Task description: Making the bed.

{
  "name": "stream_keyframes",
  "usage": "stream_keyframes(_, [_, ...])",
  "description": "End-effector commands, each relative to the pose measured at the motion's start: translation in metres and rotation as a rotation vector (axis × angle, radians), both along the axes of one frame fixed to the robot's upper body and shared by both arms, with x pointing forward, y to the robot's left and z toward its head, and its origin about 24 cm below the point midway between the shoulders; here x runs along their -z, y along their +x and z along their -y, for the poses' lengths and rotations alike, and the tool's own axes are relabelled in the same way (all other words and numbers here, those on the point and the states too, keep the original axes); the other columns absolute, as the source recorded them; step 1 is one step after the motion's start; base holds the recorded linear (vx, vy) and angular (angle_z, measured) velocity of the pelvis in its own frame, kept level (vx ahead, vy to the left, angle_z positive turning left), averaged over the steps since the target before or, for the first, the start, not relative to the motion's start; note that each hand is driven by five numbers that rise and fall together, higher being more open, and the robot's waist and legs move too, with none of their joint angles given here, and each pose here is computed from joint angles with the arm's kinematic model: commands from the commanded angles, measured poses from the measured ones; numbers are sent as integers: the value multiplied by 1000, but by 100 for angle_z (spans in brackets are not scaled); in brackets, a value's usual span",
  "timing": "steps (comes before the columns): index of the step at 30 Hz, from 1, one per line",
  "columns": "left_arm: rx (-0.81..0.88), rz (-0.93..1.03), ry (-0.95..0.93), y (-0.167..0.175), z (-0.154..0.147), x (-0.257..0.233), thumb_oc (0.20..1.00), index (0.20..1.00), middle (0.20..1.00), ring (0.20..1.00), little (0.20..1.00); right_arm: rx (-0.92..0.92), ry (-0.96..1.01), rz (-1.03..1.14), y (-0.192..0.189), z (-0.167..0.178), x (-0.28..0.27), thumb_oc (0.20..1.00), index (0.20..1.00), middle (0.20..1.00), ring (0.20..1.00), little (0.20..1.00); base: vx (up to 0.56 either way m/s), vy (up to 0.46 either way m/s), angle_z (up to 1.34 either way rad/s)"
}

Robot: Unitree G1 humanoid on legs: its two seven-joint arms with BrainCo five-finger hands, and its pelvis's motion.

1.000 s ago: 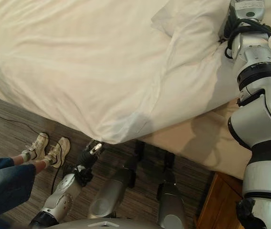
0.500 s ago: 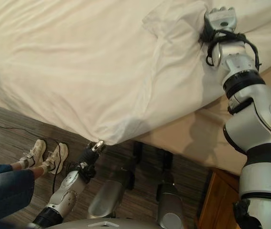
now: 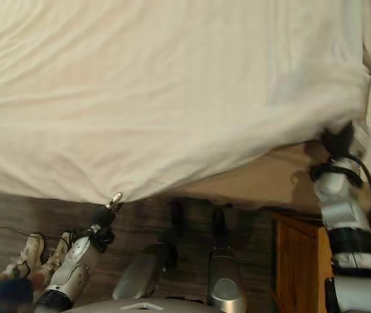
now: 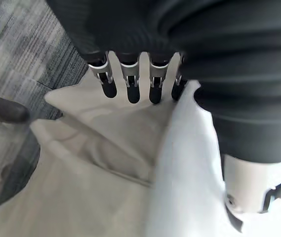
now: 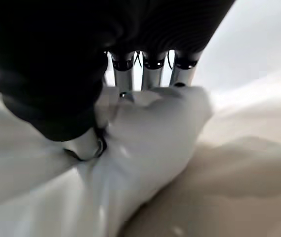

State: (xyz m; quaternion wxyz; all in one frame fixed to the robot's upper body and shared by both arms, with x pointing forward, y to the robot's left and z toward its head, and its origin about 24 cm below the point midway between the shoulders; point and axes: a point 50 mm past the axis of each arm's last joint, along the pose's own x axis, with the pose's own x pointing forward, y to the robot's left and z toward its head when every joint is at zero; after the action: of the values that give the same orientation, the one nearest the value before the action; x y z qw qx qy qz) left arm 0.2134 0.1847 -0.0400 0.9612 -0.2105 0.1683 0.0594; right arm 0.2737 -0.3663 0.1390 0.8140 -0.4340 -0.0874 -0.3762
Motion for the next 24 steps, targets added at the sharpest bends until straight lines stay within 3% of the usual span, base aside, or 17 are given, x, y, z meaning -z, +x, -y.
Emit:
stream_keyframes(1, [70, 68, 14, 2, 13, -7, 1000, 1000, 1000, 1000, 1000, 92, 88, -163, -27, 14, 52, 200, 200, 200, 200, 200, -1, 30, -5])
stream_keyframes(3, [80, 60, 18, 1, 15, -6, 1000, 1000, 1000, 1000, 1000, 86, 153, -188, -28, 12, 64, 200, 200, 200, 200, 200, -6, 30, -4])
stream_keyframes(4, [87, 56, 9, -2, 17, -5, 1000, 1000, 1000, 1000, 1000, 57, 237, -203, -28, 6, 76, 1000, 1000, 1000, 1000, 1000, -18, 38, -1])
stream_keyframes(11, [106, 50, 20, -1, 19, -3, 1000, 1000, 1000, 1000, 1000, 2, 396, -251, -24, -9, 102, 1000, 1000, 1000, 1000, 1000, -7, -2, -1])
stream_keyframes(16, [112, 53, 26, 2, 18, -4, 1000, 1000, 1000, 1000, 1000, 63, 423, -386, -41, 1, 127, 1000, 1000, 1000, 1000, 1000, -18, -19, 0])
stream_keyframes(22, [150, 33, 43, -2, 10, 0, 1000, 1000, 1000, 1000, 1000, 372, 548, -659, -128, 43, 178, 1000, 1000, 1000, 1000, 1000, 36, -37, 9])
stream_keyframes(23, [151, 32, 43, -2, 10, 0, 1000, 1000, 1000, 1000, 1000, 372, 548, -659, -128, 43, 178, 1000, 1000, 1000, 1000, 1000, 49, -9, 3])
stream_keyframes(24, [150, 32, 41, -3, 7, 0, 1000, 1000, 1000, 1000, 1000, 490, 598, -711, -160, 55, 186, 1000, 1000, 1000, 1000, 1000, 56, -2, 1])
